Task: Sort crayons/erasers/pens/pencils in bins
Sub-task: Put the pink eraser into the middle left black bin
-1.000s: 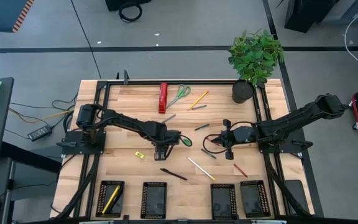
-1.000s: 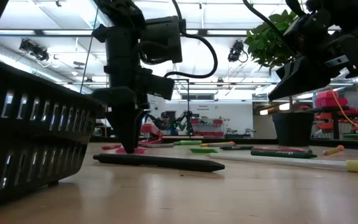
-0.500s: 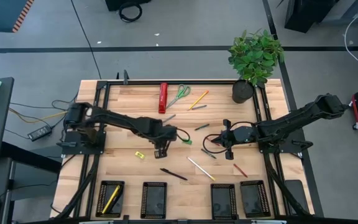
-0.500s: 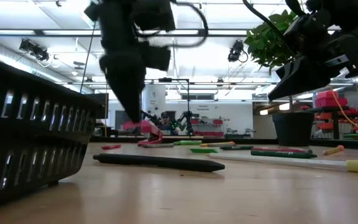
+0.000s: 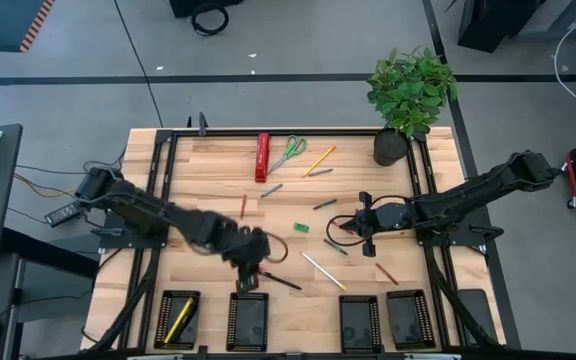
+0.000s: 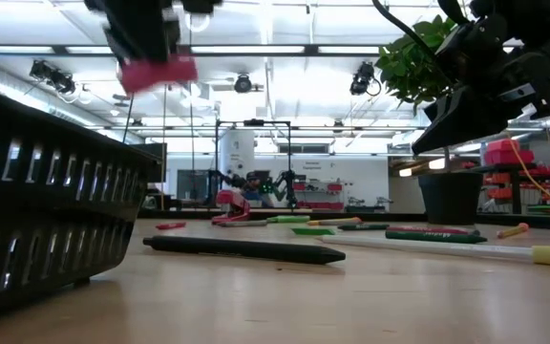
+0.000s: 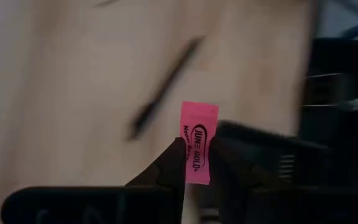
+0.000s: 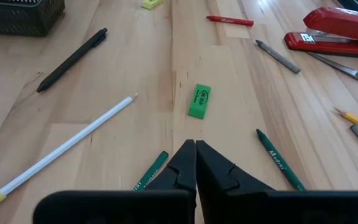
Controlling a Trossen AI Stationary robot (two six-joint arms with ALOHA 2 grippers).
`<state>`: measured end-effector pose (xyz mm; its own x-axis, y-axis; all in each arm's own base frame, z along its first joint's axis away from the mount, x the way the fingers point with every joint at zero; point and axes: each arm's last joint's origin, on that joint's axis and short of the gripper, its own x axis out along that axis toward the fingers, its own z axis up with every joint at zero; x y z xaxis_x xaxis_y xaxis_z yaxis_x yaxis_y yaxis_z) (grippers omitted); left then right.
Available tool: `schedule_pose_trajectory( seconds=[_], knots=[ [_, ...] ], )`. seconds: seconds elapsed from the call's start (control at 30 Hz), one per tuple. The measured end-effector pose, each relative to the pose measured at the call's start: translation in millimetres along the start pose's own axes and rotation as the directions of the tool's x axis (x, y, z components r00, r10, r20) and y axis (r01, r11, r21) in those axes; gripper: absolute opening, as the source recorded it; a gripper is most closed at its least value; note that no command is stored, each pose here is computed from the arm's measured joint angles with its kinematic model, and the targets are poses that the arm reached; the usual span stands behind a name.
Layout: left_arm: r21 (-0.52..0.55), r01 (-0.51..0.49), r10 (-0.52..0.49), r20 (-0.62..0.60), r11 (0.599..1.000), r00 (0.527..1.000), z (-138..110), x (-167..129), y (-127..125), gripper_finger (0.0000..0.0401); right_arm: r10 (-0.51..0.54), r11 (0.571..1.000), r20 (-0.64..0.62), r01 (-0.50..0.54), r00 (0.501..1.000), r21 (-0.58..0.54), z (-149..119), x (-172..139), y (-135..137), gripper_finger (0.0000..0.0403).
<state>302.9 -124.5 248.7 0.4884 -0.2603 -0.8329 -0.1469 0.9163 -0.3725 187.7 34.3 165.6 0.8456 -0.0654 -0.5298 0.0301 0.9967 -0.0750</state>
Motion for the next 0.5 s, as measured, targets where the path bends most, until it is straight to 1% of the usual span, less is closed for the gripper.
schedule_pose_trajectory(
  seconds=[0.1,0.13,0.33,0.4,0.5],
  knots=[
    [0.014,0.081,-0.081,0.041,0.997,0.996,-8.1,2.5,-24.0,0.0076,0.0,1.0,0.001,0.0,1.0,0.007,0.1,0.0,0.0,0.0011],
    [0.015,0.092,-0.092,0.051,0.996,0.994,-11.0,4.4,-30.2,0.0076,0.0,1.0,0.004,0.0,1.0,0.013,0.4,0.0,0.0,0.0011],
    [-0.003,0.063,-0.063,-0.005,0.998,0.998,-36.6,17.6,-50.1,0.0067,0.004,0.997,0.056,-0.009,0.998,0.077,5.6,-0.2,0.4,0.0011],
    [-0.015,0.071,-0.071,-0.008,0.997,0.997,-40.2,24.2,-54.9,0.0064,0.005,0.995,0.06,-0.01,0.998,0.094,6.3,-0.2,0.5,0.0011],
    [-0.038,0.052,-0.053,-0.038,0.998,0.998,-47.6,36.9,-58.2,0.0064,0.005,0.994,0.061,-0.011,0.998,0.112,6.4,-0.2,0.5,0.0011]
  ],
)
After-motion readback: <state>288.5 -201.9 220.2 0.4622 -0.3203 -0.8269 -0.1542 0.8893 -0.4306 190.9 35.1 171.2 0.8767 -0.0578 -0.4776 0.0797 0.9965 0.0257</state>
